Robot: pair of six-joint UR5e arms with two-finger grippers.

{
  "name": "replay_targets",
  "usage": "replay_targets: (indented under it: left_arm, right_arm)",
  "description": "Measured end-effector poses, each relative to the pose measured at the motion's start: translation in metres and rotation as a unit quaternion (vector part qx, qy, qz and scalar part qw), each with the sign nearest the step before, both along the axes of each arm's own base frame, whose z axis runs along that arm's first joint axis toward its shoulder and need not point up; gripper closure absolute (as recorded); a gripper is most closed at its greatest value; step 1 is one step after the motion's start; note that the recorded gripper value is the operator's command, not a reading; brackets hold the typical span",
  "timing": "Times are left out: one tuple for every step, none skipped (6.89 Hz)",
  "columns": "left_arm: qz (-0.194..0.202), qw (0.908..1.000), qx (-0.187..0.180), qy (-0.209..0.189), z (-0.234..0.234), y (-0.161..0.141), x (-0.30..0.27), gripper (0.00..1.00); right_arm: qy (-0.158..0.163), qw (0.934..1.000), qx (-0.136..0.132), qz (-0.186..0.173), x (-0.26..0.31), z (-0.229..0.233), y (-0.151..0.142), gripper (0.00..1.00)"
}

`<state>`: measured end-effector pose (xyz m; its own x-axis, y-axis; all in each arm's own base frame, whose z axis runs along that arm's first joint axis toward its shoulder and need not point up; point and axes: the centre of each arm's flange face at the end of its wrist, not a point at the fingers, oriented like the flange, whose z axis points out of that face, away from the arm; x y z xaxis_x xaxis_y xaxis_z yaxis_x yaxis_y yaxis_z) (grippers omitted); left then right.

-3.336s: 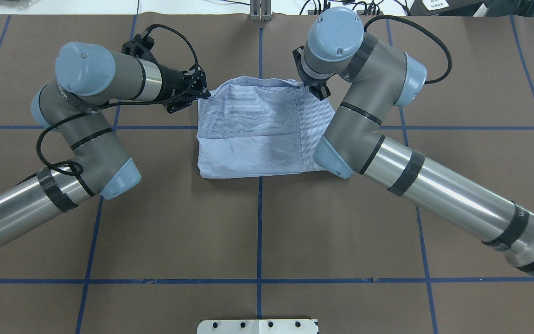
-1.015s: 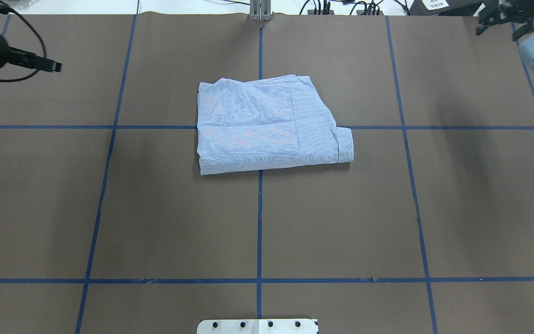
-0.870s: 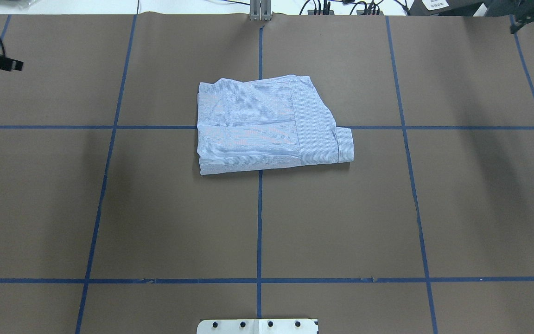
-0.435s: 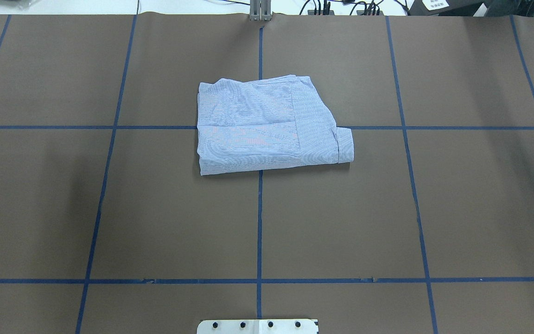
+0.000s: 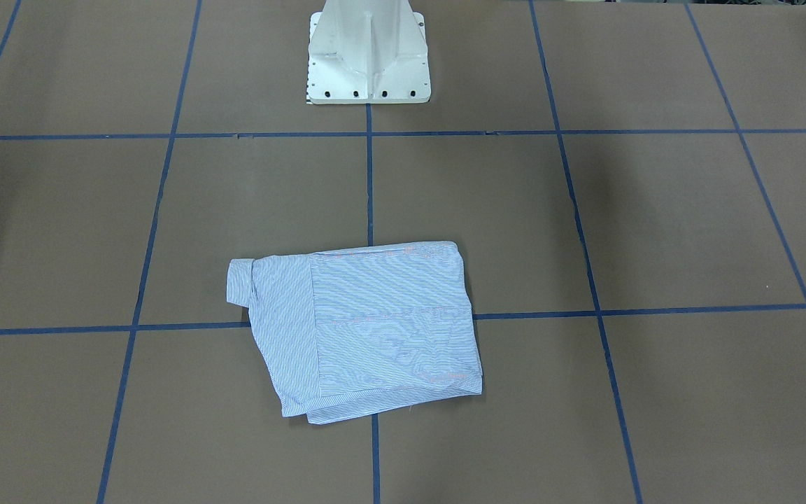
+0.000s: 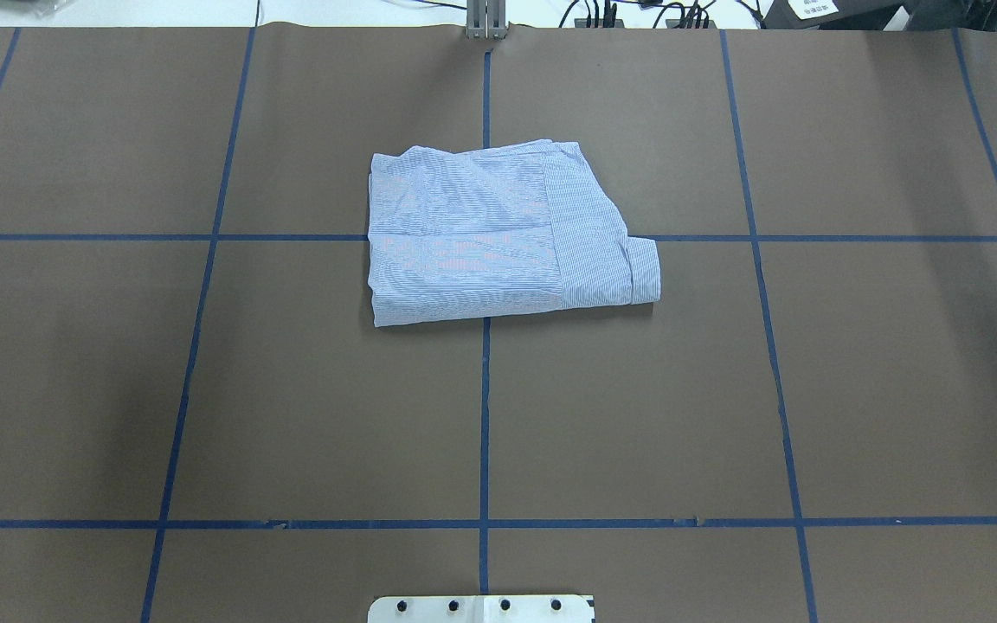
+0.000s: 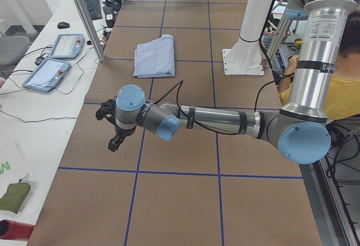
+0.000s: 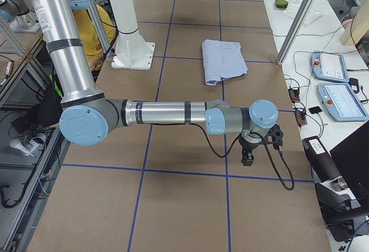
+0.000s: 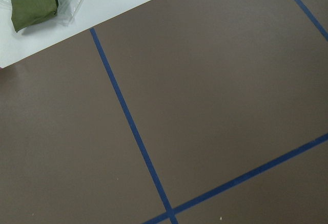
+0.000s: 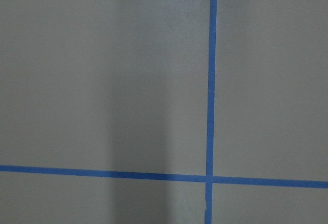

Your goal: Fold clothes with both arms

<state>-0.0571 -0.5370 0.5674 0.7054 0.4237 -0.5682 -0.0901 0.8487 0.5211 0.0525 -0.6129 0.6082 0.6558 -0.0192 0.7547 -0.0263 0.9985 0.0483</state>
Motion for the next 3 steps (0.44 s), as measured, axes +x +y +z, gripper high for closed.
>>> replay_targets:
  left_arm:
    - [0.001, 1.0, -0.003, 0.0, 0.001, 0.012, 0.0, 0.01]
    - [0.0, 0.9999, -0.014, 0.002, 0.001, 0.015, 0.0, 0.01]
    - [-0.004, 0.9993, -0.036, 0.005, 0.0, 0.014, 0.001, 0.01]
  right_arm:
    - [0.0, 1.0, 0.006, -0.008, -0.002, 0.002, 0.004, 0.0]
    - [0.0, 0.9998, 0.011, -0.019, -0.007, 0.0, 0.008, 0.0]
    - [0.001, 0.9995, 0.009, -0.03, -0.017, -0.009, 0.011, 0.0]
